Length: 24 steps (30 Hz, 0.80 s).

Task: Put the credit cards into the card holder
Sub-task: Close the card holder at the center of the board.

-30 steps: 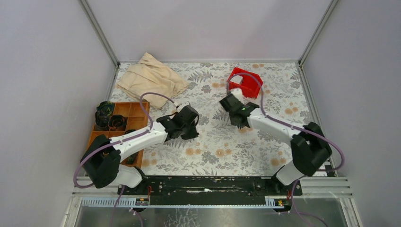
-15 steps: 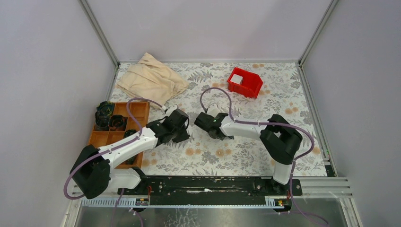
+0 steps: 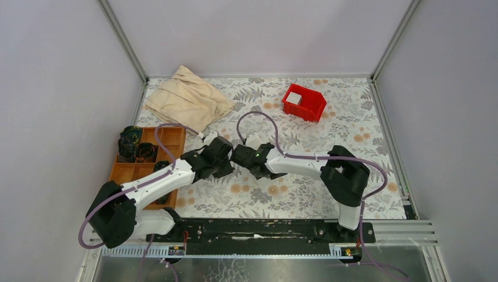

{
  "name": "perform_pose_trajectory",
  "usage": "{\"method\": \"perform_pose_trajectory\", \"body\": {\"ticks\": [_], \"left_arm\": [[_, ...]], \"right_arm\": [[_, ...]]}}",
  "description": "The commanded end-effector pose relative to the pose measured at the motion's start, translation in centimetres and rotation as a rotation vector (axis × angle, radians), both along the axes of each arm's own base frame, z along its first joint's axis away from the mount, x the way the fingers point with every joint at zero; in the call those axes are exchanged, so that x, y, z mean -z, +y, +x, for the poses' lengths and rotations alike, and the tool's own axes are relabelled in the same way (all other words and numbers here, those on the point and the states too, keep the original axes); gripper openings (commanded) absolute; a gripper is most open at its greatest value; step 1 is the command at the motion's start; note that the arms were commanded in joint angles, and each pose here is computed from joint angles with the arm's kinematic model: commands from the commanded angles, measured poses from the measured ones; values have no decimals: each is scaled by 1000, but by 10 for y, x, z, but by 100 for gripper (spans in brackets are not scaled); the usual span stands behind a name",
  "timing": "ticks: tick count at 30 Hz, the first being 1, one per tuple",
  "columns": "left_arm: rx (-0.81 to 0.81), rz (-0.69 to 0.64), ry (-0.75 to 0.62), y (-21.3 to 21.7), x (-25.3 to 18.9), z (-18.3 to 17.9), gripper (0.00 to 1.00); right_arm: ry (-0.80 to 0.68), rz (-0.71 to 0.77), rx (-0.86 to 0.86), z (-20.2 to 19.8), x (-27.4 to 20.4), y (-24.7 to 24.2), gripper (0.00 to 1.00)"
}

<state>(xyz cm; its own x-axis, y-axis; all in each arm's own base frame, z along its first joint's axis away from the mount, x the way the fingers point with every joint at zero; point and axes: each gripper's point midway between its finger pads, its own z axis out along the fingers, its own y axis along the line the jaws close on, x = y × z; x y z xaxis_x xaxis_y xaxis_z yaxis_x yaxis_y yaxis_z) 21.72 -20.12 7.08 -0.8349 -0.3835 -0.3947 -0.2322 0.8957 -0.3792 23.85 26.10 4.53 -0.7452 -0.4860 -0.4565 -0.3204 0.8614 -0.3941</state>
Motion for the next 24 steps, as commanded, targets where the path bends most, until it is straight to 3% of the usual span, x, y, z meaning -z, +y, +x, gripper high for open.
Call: {"method": "perform_pose_trajectory", "body": {"ticks": [1, 3, 7, 8, 9, 10, 14, 19, 21, 24], "left_arm": [[-45, -5, -40, 5, -6, 7, 2], [-28, -37, -58, -2, -10, 10, 2], [-4, -130, -122, -17, -27, 17, 7], [-2, -150, -141, -19, -33, 19, 15], [-2, -165, -158, -20, -37, 20, 31], [1, -180, -174, -21, -42, 22, 38], [27, -237, -229, -28, -58, 24, 55], [59, -293, -253, -39, -70, 25, 73], [75, -315, -249, -46, -72, 23, 97], [120, -353, -252, -57, -74, 21, 100]], "right_arm": [[-60, 136, 14, 3, -50, 13, 69], [-95, 176, 16, 4, -66, 12, 69], [-219, 295, 45, 10, -100, 4, 80], [-258, 332, 52, 12, -109, 1, 83], [-289, 360, 41, 14, -115, -1, 86], [-325, 399, 40, 16, -124, -3, 91], [-407, 510, 97, 30, -142, -20, 95], [-363, 579, 222, 45, -133, -49, 100], [-375, 551, 250, 45, -129, -60, 99], [-398, 522, 269, 43, -123, -72, 99]]}}
